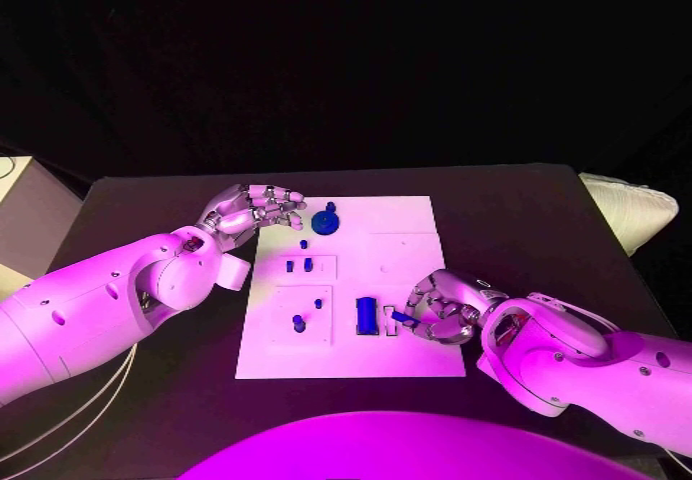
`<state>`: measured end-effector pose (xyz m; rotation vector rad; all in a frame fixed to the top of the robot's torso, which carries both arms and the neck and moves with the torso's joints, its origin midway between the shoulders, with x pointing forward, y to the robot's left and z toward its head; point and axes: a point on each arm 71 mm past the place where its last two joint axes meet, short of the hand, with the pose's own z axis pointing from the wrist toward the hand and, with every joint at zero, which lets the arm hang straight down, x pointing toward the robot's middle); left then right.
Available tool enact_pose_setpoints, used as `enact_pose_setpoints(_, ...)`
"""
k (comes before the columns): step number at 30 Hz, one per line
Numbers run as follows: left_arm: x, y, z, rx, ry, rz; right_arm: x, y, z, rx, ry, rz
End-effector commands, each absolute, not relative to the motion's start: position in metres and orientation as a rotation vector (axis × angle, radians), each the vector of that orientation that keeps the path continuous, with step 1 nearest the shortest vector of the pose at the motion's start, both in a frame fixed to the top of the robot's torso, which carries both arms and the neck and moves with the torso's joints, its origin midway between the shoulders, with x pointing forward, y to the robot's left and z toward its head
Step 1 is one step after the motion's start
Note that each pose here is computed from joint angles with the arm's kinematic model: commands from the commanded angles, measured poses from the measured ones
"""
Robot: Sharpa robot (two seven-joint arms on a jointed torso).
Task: Assemble the parts on the task board
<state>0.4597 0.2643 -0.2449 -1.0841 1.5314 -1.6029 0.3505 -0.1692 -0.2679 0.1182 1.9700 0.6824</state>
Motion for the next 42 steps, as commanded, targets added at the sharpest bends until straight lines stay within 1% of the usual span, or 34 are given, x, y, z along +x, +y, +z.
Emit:
enact_pose_setpoints(1, 0.459, 0.262, -0.244, -1.074, 1.538, -1.625, 0.352, -0.173, -0.265, 0.271, 1.957, 0.676)
enact_pose_setpoints(11, 0.459, 0.262, -0.244, -1.073, 1.538, -1.625, 0.352, -0.164, -0.270, 0.335, 2.039, 0.668)
enact_pose_setpoints(18, 0.459, 0.262, -0.244, -1.073, 1.539, -1.626, 0.353, -0.157, -0.277, 0.316, 2.117, 0.645)
enact_pose_setpoints(22, 0.459, 0.262, -0.244, -1.072, 1.541, -1.631, 0.353, -0.156, -0.280, 0.295, 2.142, 0.632)
enact_pose_setpoints(31, 0.458, 0.262, -0.244, -1.070, 1.543, -1.636, 0.357, -0.156, -0.280, 0.251, 2.114, 0.600)
enact_pose_setpoints(42, 0.458, 0.262, -0.243, -1.069, 1.544, -1.637, 0.361, -0.151, -0.281, 0.242, 2.074, 0.600)
